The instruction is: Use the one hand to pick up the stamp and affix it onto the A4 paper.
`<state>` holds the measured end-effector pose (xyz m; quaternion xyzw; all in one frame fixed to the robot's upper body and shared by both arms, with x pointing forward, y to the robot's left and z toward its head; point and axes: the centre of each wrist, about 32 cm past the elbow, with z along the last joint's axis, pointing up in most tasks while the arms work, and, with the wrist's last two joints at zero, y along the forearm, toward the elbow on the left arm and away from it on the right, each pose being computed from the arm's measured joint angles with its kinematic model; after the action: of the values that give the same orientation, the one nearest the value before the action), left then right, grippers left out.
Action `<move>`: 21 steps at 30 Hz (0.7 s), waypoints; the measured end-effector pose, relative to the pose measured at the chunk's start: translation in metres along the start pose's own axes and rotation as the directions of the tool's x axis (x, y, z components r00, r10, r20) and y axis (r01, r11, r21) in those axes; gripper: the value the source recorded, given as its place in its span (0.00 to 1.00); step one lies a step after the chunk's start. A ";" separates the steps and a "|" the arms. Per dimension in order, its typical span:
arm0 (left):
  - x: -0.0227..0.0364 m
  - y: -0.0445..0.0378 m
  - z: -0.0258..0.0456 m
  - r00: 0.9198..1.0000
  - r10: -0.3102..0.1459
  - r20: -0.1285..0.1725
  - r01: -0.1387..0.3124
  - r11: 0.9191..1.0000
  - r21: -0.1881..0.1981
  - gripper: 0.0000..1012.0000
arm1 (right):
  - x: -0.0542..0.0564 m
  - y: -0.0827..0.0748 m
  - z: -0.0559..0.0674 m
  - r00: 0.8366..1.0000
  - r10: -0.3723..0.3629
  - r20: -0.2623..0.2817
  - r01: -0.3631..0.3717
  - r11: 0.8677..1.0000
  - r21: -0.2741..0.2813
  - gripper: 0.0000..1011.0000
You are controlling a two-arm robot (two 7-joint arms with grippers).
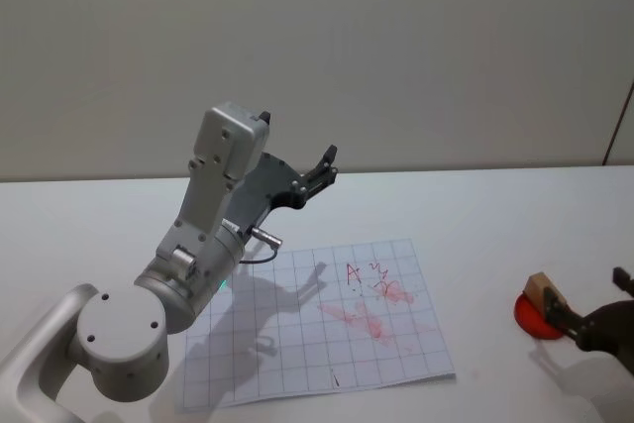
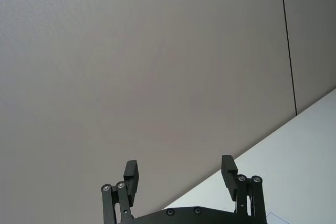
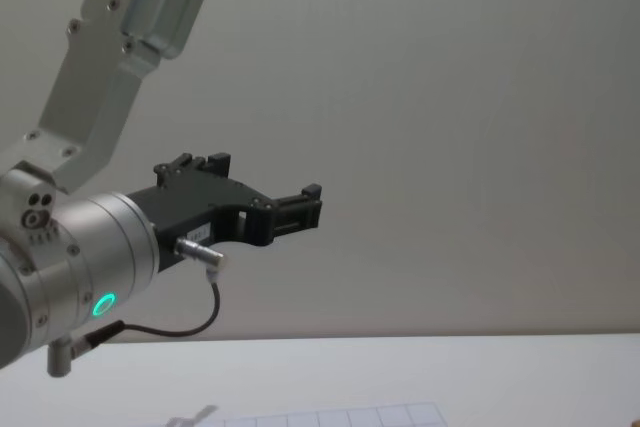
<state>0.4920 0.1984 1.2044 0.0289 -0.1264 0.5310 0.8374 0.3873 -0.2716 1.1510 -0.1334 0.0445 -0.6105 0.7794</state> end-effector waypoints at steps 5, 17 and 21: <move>0.0000 0.0000 0.0000 1.000 0.000 0.000 0.000 1.000 0.000 0.99 | 0.000 0.007 -0.004 1.000 0.020 0.015 -0.019 0.999 -0.033 0.99; 0.0000 0.0000 0.0000 1.000 0.000 0.000 0.000 1.000 0.000 0.99 | -0.001 0.025 -0.012 0.998 0.048 0.036 -0.045 0.995 -0.089 0.99; 0.0000 0.0000 0.0000 1.000 0.000 0.000 0.000 1.000 0.000 0.99 | -0.001 0.028 -0.013 0.998 0.054 0.039 -0.050 0.994 -0.098 0.98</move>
<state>0.4920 0.1984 1.2044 0.0289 -0.1264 0.5310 0.8374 0.4106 -0.2662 1.1310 -0.1827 0.0611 -0.5843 0.7883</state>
